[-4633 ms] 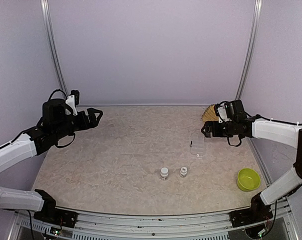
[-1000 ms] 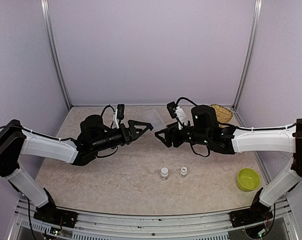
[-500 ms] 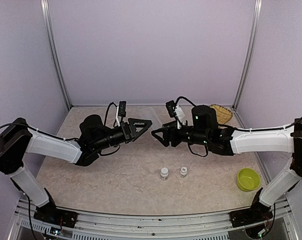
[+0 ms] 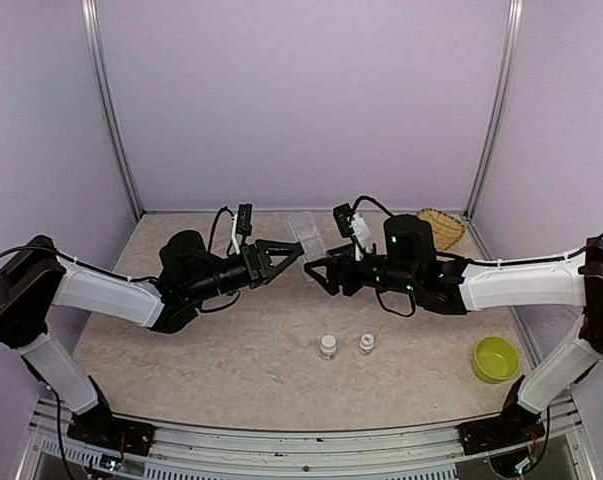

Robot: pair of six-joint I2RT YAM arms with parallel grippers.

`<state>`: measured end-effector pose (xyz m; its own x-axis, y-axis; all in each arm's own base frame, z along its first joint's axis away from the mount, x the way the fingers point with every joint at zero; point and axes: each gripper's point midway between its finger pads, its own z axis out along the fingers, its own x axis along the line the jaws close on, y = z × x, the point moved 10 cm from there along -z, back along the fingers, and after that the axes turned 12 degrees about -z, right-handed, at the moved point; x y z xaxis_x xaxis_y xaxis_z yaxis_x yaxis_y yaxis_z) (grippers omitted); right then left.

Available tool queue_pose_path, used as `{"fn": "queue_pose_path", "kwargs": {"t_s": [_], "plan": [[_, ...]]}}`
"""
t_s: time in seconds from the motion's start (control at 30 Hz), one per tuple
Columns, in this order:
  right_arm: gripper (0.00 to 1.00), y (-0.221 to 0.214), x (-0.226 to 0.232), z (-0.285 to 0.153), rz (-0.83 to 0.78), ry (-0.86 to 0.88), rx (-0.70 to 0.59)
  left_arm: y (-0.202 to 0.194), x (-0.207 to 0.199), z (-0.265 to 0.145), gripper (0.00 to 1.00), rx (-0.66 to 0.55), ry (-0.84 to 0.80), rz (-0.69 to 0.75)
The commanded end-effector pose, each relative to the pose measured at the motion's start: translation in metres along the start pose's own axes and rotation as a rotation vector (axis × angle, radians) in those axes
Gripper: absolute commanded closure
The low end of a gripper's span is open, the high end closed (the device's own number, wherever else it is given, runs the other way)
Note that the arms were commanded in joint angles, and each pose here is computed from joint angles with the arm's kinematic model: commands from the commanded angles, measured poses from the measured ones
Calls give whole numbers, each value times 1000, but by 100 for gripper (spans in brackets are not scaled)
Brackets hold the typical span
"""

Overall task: Sort the pills into containers
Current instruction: Pass from the right arm to the left

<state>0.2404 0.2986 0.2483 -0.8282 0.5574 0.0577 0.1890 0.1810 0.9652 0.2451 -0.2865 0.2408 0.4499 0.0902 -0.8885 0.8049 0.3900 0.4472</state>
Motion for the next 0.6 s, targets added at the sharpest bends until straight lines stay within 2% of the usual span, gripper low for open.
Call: {"fn": "queue_pose_path", "kwargs": {"t_s": [0.0, 0.27, 0.43, 0.5, 0.57], "plan": [[29, -12, 1, 2, 3, -29, 26, -6, 1, 0, 53, 14, -7, 16], [30, -14, 0, 3, 6, -38, 35, -8, 7, 0, 55, 12, 32, 16], [30, -17, -2, 6, 12, -55, 57, -9, 6, -1, 59, 15, 9, 14], [30, -18, -2, 7, 10, -60, 68, -9, 7, -1, 54, 15, 20, 17], [30, -17, -2, 6, 9, -55, 67, -9, 11, 0, 43, 15, 63, 21]]}}
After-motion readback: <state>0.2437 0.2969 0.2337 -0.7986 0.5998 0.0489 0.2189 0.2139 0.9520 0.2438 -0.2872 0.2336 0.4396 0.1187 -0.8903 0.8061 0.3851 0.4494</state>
